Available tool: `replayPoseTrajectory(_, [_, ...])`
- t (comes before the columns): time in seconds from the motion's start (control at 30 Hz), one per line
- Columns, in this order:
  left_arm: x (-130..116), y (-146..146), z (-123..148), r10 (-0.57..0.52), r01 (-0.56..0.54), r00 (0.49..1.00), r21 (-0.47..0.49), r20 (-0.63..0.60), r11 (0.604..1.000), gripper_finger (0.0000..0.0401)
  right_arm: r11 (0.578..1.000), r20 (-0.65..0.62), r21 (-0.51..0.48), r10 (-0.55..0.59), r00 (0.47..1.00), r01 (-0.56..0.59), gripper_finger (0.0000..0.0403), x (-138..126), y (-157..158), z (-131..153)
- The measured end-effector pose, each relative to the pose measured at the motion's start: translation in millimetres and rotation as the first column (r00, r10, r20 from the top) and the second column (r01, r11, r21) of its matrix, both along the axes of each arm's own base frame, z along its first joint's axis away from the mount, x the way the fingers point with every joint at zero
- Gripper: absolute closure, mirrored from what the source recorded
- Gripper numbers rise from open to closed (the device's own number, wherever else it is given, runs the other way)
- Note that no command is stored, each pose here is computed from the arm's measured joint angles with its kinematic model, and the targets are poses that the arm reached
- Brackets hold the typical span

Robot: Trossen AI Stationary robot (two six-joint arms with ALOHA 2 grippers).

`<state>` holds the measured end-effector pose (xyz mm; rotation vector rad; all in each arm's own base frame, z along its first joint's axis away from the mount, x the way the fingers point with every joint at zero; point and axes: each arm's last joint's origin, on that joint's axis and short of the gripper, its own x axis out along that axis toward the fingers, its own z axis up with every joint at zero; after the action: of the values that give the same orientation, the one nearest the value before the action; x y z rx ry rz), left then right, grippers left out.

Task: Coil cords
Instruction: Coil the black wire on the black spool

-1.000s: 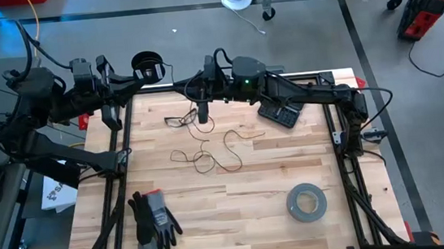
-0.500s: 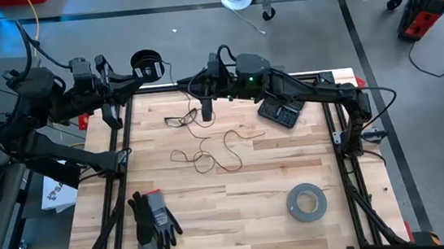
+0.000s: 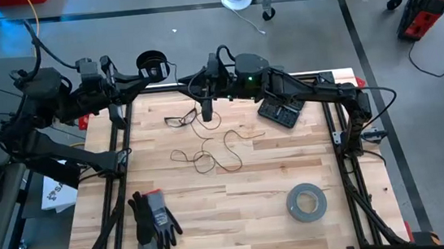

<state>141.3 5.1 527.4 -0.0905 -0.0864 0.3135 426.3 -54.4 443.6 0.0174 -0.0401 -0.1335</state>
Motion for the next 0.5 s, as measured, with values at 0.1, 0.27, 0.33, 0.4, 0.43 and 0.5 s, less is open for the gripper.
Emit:
replayPoseTrajectory(0.1, [2.2,-0.1,-0.6,0.000,0.000,1.000,0.000,-0.005,1.000,0.0401,1.000,-0.018,0.001,0.000,1.000,0.000,0.0289,0.2,0.0,-1.9])
replayPoseTrajectory(0.27, [2.7,-0.1,-0.8,0.000,0.000,1.000,0.001,-0.006,1.000,0.0401,1.000,-0.017,0.000,0.000,1.000,0.000,0.0290,0.2,0.0,-1.8])
replayPoseTrajectory(0.33, [2.5,-0.1,-0.7,0.000,0.000,1.000,0.001,-0.006,1.000,0.0400,1.000,-0.017,-0.006,0.000,1.000,0.000,0.0292,0.2,0.0,-1.7])
replayPoseTrajectory(0.4, [2.3,-0.1,-0.7,0.000,0.000,1.000,0.001,-0.006,1.000,0.0400,1.000,-0.017,-0.024,-0.001,1.000,0.001,0.0299,0.2,0.0,-1.5])
replayPoseTrajectory(0.43, [2.3,-0.1,-0.7,0.000,0.000,1.000,0.001,-0.006,1.000,0.0400,1.000,-0.017,-0.026,-0.001,1.000,0.001,0.0304,0.2,0.0,-1.4])
replayPoseTrajectory(0.5, [0.8,-0.1,-0.3,0.000,0.000,1.000,0.001,-0.003,1.000,0.0400,1.000,-0.016,-0.026,-0.001,1.000,0.001,0.0315,0.2,0.0,-1.3])
